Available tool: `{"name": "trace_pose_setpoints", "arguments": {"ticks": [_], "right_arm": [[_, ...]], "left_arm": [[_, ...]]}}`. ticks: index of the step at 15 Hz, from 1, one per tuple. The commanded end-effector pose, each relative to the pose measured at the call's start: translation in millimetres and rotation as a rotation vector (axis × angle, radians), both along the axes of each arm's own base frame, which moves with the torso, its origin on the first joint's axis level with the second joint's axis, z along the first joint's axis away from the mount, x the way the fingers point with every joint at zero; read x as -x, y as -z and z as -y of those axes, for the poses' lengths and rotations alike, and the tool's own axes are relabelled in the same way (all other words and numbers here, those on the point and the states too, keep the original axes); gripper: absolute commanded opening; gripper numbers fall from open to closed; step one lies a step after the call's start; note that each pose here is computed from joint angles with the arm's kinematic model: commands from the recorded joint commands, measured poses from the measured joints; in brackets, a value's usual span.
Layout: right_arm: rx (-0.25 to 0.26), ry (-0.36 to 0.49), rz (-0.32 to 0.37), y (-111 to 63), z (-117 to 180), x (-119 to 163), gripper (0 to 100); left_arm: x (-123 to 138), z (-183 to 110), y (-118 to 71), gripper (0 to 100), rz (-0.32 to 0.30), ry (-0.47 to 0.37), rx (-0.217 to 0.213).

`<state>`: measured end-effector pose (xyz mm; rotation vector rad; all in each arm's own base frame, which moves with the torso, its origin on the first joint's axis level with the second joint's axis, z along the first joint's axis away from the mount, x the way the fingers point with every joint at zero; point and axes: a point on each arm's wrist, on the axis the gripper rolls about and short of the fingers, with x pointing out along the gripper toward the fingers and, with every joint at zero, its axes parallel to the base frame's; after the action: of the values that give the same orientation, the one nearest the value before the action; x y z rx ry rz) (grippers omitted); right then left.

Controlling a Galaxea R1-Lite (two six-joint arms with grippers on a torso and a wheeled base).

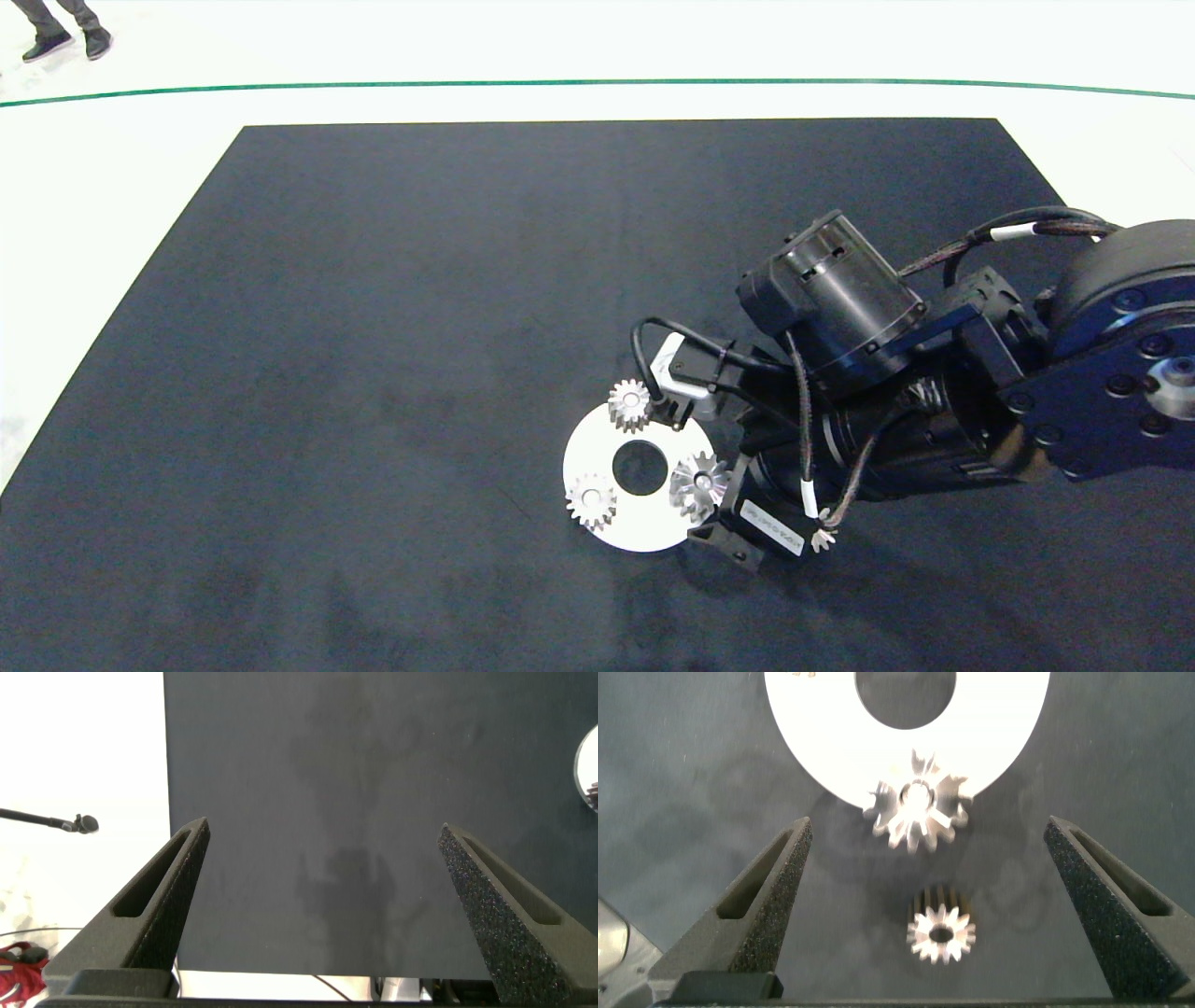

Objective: Remove an incorrectly installed larger gear and replace it with the correct smaller gear

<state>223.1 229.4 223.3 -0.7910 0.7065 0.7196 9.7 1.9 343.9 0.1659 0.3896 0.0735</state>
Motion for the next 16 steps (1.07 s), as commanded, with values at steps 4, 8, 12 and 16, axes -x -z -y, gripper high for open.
{"name": "trace_pose_setpoints", "arguments": {"ticks": [4, 8, 12, 16], "right_arm": [[-0.015, -0.007, 0.014, 5.6, -8, -4, 92], [0.000, -0.005, -0.004, 13.0, -10, -5, 85], [0.013, 0.006, -0.003, 22.2, -15, -12, 77], [0.015, 0.009, 0.005, 24.9, -17, -14, 68]], "left_arm": [[4, 0, 1.6, 100, 0.001, 0.008, -0.019], [6, 0, 2.4, 100, 0.003, 0.011, -0.029], [7, 0, 2.4, 100, 0.007, 0.012, -0.030], [8, 0, 2.4, 100, 0.010, 0.012, -0.030]]}}
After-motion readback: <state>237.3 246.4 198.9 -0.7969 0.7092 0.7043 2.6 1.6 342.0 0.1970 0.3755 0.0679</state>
